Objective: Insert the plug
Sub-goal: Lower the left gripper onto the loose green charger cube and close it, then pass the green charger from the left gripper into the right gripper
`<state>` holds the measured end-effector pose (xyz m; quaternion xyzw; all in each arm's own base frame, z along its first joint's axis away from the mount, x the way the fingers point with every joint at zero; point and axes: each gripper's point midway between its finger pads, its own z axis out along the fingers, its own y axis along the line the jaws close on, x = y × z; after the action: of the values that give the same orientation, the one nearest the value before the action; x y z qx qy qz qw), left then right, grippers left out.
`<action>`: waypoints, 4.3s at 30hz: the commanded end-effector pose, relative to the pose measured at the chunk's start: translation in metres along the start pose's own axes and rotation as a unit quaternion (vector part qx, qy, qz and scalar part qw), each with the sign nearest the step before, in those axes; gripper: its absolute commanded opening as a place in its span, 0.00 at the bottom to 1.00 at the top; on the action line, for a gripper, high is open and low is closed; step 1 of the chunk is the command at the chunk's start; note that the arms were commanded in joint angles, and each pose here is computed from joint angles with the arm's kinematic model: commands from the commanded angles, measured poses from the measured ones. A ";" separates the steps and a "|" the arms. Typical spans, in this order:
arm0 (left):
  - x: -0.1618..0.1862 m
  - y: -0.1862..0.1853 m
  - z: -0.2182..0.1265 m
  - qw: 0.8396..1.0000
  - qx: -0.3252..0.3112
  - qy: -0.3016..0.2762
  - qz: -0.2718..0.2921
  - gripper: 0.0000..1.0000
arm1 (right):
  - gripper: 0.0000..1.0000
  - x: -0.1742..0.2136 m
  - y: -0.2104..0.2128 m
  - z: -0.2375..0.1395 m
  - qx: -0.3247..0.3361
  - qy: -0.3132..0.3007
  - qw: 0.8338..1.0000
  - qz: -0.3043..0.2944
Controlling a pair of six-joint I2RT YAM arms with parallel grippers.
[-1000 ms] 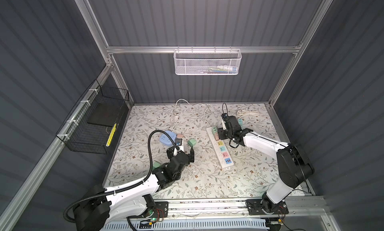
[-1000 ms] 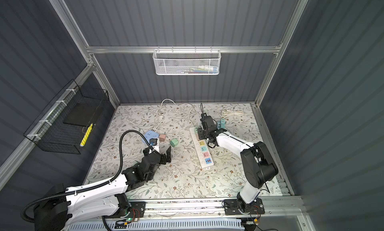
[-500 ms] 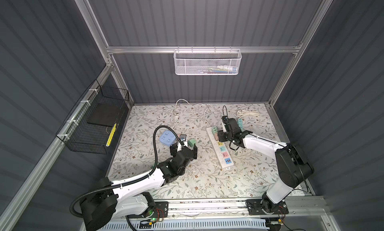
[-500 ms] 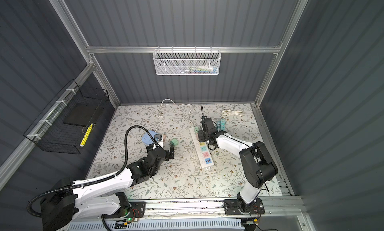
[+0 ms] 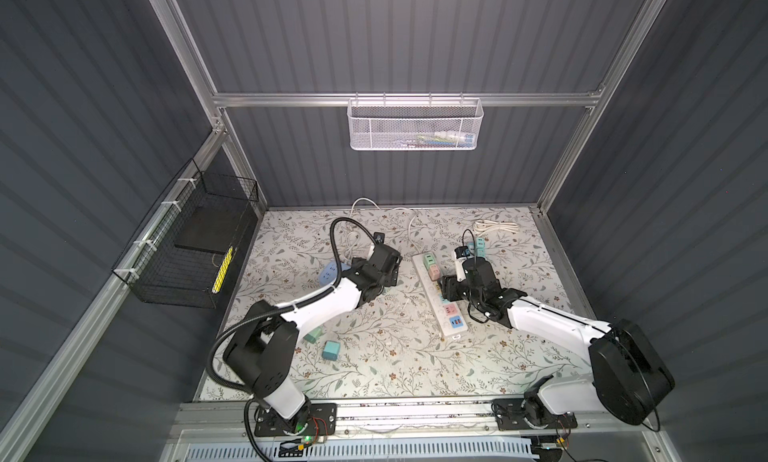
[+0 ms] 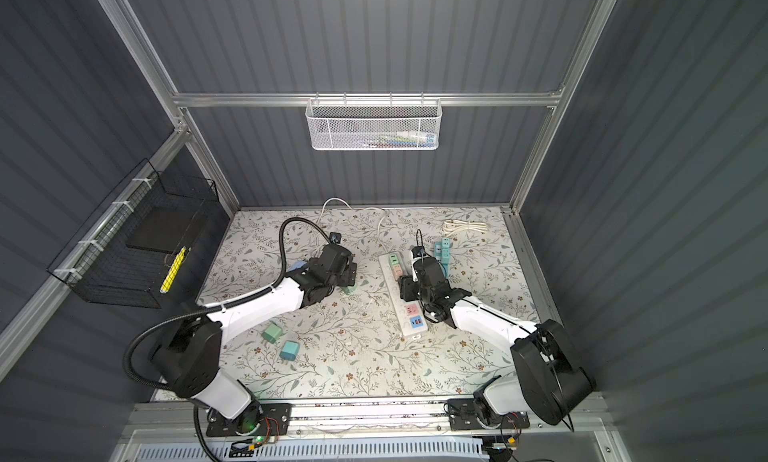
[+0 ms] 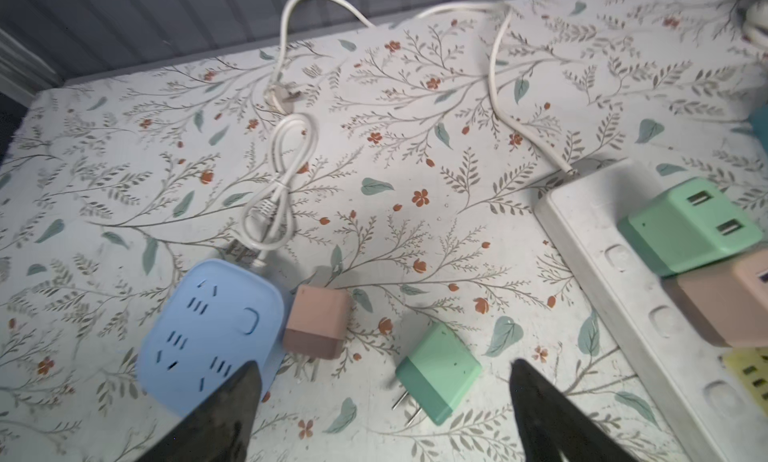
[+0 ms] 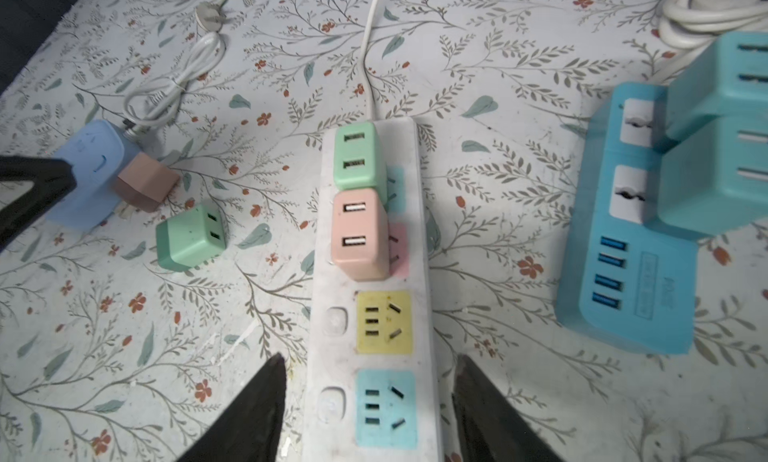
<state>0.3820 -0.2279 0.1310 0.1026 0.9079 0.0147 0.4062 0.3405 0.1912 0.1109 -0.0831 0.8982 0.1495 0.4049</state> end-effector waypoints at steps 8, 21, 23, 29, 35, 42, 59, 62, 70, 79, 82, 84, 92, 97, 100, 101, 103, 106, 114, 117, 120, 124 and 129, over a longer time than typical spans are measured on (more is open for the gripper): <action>0.044 -0.019 0.062 0.985 0.030 0.148 0.082 0.87 | 0.71 -0.019 -0.018 -0.013 0.046 -0.068 0.996 0.023; 0.080 -0.043 0.064 0.970 0.102 0.212 0.063 0.80 | 0.74 -0.019 -0.026 -0.012 0.069 -0.070 0.995 0.020; 0.082 -0.044 0.060 0.969 0.110 0.213 0.055 0.79 | 0.75 -0.019 -0.026 -0.012 0.068 -0.070 0.995 0.022; 0.084 -0.049 0.050 0.968 0.125 0.215 0.043 0.77 | 0.75 -0.016 -0.025 -0.008 0.066 -0.062 0.996 0.021; 0.090 -0.048 0.047 0.966 0.100 0.229 0.068 0.72 | 0.75 -0.016 -0.024 -0.007 0.065 -0.060 0.996 0.020; 0.098 -0.040 0.052 0.959 0.047 0.248 0.125 0.70 | 0.75 -0.015 -0.022 -0.005 0.061 -0.056 0.996 0.021; 0.091 -0.042 0.060 0.964 0.040 0.235 0.118 0.48 | 0.75 -0.015 -0.017 -0.006 0.050 -0.050 0.997 0.024; 0.094 -0.041 0.053 0.964 0.048 0.230 0.122 0.42 | 0.75 -0.015 -0.017 -0.006 0.050 -0.050 0.997 0.024; 0.033 -0.086 -0.002 0.976 0.113 0.031 0.184 0.29 | 0.73 -0.015 -0.016 -0.007 0.049 -0.040 0.998 0.029; 0.016 -0.115 -0.043 0.952 0.190 -0.135 0.197 0.25 | 0.59 -0.028 0.001 -0.029 -0.013 -0.070 0.997 0.039; 0.008 -0.119 -0.065 0.935 0.227 -0.191 0.195 0.25 | 0.50 -0.032 0.008 -0.036 -0.053 -0.078 0.994 0.051; 0.005 -0.122 -0.075 0.927 0.242 -0.207 0.200 0.22 | 0.44 -0.034 0.014 -0.039 -0.087 -0.080 0.991 0.060; 0.008 -0.130 -0.086 0.914 0.263 -0.207 0.228 0.20 | 0.46 -0.035 0.049 -0.048 -0.205 -0.069 0.975 0.055; 0.012 -0.136 -0.088 0.909 0.262 -0.209 0.247 0.20 | 0.51 -0.033 0.068 -0.055 -0.270 -0.059 0.960 0.051; 0.011 -0.140 -0.091 0.905 0.263 -0.209 0.261 0.20 | 0.51 -0.030 0.080 -0.056 -0.307 -0.044 0.949 0.052; 0.009 -0.140 -0.092 0.904 0.262 -0.212 0.263 0.21 | 0.51 -0.030 0.083 -0.056 -0.317 -0.041 0.946 0.052; 0.007 -0.140 -0.093 0.902 0.261 -0.216 0.267 0.21 | 0.50 -0.029 0.087 -0.055 -0.330 -0.037 0.942 0.054; 0.005 -0.140 -0.094 0.900 0.259 -0.219 0.273 0.21 | 0.49 -0.027 0.089 -0.055 -0.337 -0.031 0.940 0.053; 0.000 -0.140 -0.095 0.899 0.252 -0.228 0.276 0.21 | 0.43 -0.021 0.092 -0.045 -0.346 -0.007 0.937 0.056; -0.002 -0.139 -0.096 0.899 0.252 -0.230 0.276 0.22 | 0.42 -0.020 0.092 -0.042 -0.345 -0.002 0.937 0.058; -0.002 -0.141 -0.096 0.898 0.255 -0.230 0.276 0.23 | 0.39 -0.019 0.092 -0.041 -0.346 0.000 0.936 0.058; 0.001 -0.141 -0.095 0.898 0.257 -0.226 0.276 0.26 | 0.30 -0.019 0.095 -0.042 -0.355 0.003 0.933 0.060; 0.001 -0.141 -0.094 0.899 0.256 -0.223 0.276 0.35 | 0.24 -0.021 0.097 -0.044 -0.360 -0.001 0.931 0.058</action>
<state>0.2844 -0.3522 0.1593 0.4521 0.7144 -0.1218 0.5200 0.2944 0.2630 0.1607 -0.1619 0.7998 0.4738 0.3311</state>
